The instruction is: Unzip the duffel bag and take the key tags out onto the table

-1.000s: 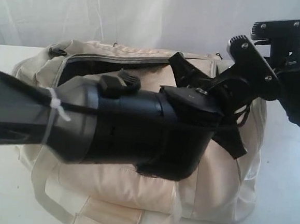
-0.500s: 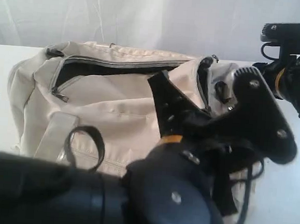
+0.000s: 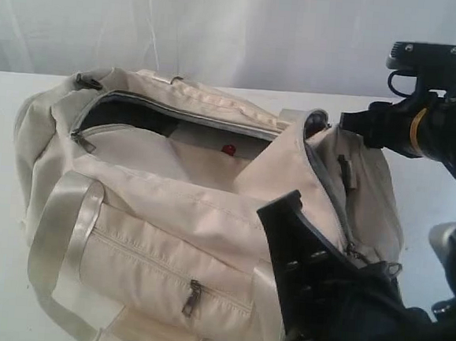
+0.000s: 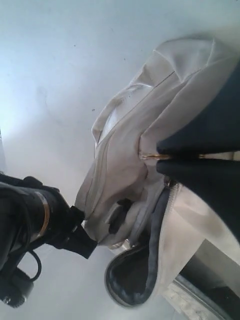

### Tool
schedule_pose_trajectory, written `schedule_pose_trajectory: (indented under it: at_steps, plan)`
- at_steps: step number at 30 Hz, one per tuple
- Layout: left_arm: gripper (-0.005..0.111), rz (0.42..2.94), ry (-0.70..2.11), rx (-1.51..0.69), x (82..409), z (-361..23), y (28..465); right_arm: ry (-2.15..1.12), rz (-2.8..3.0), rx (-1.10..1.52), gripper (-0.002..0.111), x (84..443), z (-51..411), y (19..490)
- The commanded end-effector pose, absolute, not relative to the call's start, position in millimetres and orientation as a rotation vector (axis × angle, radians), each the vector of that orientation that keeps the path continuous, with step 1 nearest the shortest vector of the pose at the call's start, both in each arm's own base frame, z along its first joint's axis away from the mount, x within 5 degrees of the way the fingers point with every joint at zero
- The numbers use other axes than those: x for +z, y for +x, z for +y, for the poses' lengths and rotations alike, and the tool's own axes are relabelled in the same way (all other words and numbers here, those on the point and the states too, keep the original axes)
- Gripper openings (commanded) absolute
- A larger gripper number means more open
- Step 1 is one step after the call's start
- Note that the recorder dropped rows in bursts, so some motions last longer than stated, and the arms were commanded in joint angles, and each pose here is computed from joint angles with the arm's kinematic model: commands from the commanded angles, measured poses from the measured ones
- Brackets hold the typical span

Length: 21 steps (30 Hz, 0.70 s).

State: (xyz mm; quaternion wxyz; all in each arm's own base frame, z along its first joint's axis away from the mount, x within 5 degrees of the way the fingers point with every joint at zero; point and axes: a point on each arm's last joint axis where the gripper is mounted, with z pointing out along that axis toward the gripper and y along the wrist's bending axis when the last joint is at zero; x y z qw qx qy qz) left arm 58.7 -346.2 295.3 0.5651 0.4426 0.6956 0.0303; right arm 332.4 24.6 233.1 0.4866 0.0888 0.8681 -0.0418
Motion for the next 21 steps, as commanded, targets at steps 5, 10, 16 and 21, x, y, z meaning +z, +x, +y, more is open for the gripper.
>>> schedule_pose_trajectory:
  at_steps: [5,10,16,21]
  plan:
    - [0.002,1.619,1.086,0.060,305,-341,47,0.180,2.131,-0.015,0.054,233,31,332]
    - [0.062,1.649,0.955,0.218,320,-320,114,0.161,2.127,0.032,0.054,237,34,331]
    - [0.060,1.709,0.835,0.317,326,-287,199,0.138,2.122,0.078,0.054,242,38,329]
    - [0.061,1.845,0.670,0.400,321,-235,264,0.113,2.116,0.127,0.054,246,41,326]
